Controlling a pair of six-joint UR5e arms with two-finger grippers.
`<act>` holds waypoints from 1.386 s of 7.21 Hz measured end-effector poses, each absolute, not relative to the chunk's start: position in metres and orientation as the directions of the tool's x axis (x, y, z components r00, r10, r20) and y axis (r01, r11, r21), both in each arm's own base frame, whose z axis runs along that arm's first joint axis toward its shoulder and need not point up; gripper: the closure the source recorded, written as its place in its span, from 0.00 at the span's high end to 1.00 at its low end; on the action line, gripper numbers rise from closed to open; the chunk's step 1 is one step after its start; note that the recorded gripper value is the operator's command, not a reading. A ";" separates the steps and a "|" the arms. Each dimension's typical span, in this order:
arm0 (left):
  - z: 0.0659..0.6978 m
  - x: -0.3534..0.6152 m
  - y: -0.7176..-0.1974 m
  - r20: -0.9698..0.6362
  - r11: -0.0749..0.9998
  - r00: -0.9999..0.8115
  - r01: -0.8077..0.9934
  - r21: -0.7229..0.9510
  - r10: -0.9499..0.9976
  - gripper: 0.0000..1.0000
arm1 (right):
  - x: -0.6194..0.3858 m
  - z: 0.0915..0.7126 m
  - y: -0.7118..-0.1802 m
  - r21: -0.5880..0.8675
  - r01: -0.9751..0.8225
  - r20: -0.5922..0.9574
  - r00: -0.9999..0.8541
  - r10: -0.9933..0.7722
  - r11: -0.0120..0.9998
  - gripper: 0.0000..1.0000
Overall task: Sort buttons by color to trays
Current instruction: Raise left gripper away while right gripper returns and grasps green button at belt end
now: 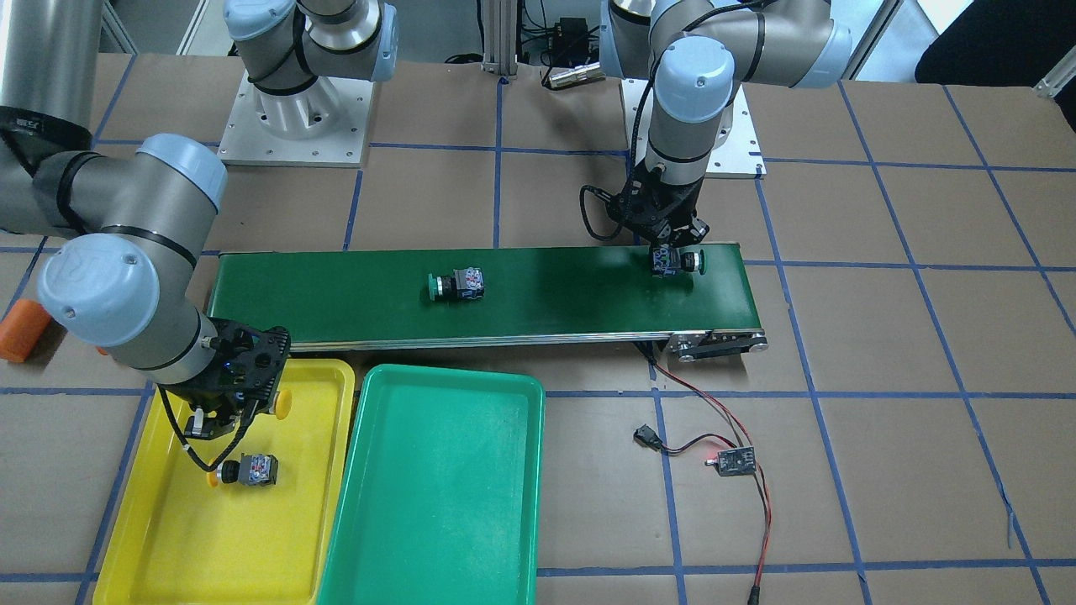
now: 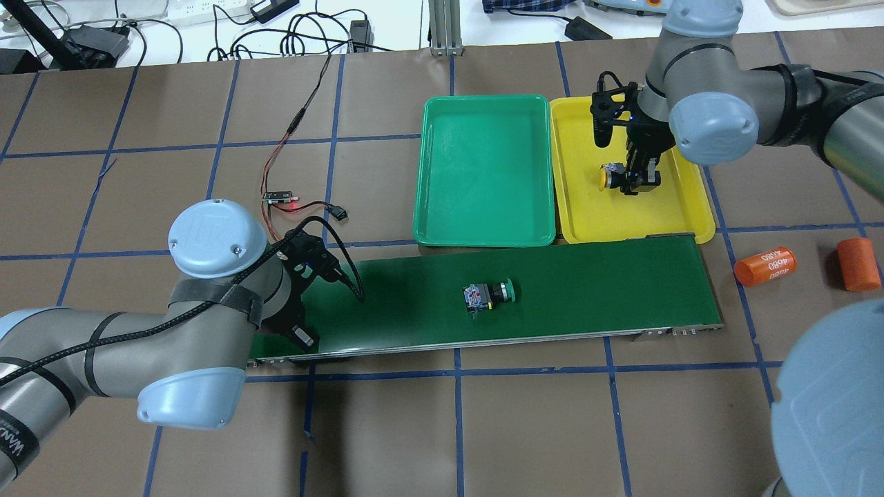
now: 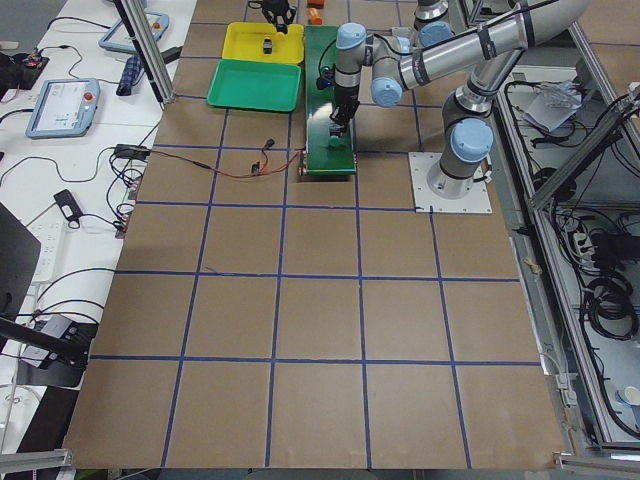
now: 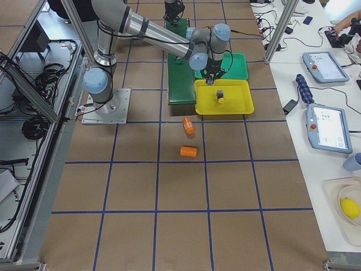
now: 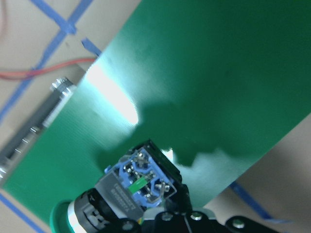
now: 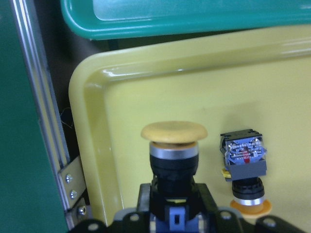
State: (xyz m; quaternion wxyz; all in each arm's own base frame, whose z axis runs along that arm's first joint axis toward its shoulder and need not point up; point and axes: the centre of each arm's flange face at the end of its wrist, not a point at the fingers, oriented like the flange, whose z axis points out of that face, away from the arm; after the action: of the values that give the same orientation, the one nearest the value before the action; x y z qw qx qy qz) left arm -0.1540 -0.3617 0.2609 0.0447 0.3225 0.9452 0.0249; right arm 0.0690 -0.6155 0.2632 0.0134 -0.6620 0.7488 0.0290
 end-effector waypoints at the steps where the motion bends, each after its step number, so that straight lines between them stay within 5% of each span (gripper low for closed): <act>1: 0.258 -0.153 -0.360 -0.060 0.807 -0.806 0.586 0.071 0.590 0.58 | 0.064 0.260 -0.617 0.023 -0.991 -0.063 -0.133 -0.989 0.132 1.00; 2: 0.259 -0.150 -0.362 -0.058 0.818 -0.816 0.572 0.067 0.575 0.81 | 0.064 0.259 -0.616 0.013 -0.990 -0.068 -0.141 -0.988 0.140 1.00; 4: 0.263 -0.136 -0.371 -0.054 0.842 -0.841 0.537 0.050 0.539 0.92 | 0.069 0.263 -0.614 -0.023 -0.989 -0.071 -0.146 -0.987 0.148 1.00; 7: 0.308 -0.131 -0.390 -0.035 0.861 -0.861 0.507 0.032 0.508 0.92 | 0.113 0.294 -0.564 0.009 -0.996 -0.108 -0.085 -0.990 0.085 1.00; 10: 0.419 -0.135 -0.403 -0.012 0.901 -0.902 0.429 0.067 0.431 1.00 | 0.135 0.285 -0.464 0.066 -0.994 -0.126 0.080 -0.989 -0.088 1.00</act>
State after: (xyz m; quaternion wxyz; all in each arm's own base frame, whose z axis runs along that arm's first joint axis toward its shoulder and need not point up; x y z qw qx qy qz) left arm -0.1352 -0.4033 0.4190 0.0135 0.2206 0.9748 0.0315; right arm 0.1346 -0.4637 0.2854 0.0185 -0.7344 0.6749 0.0687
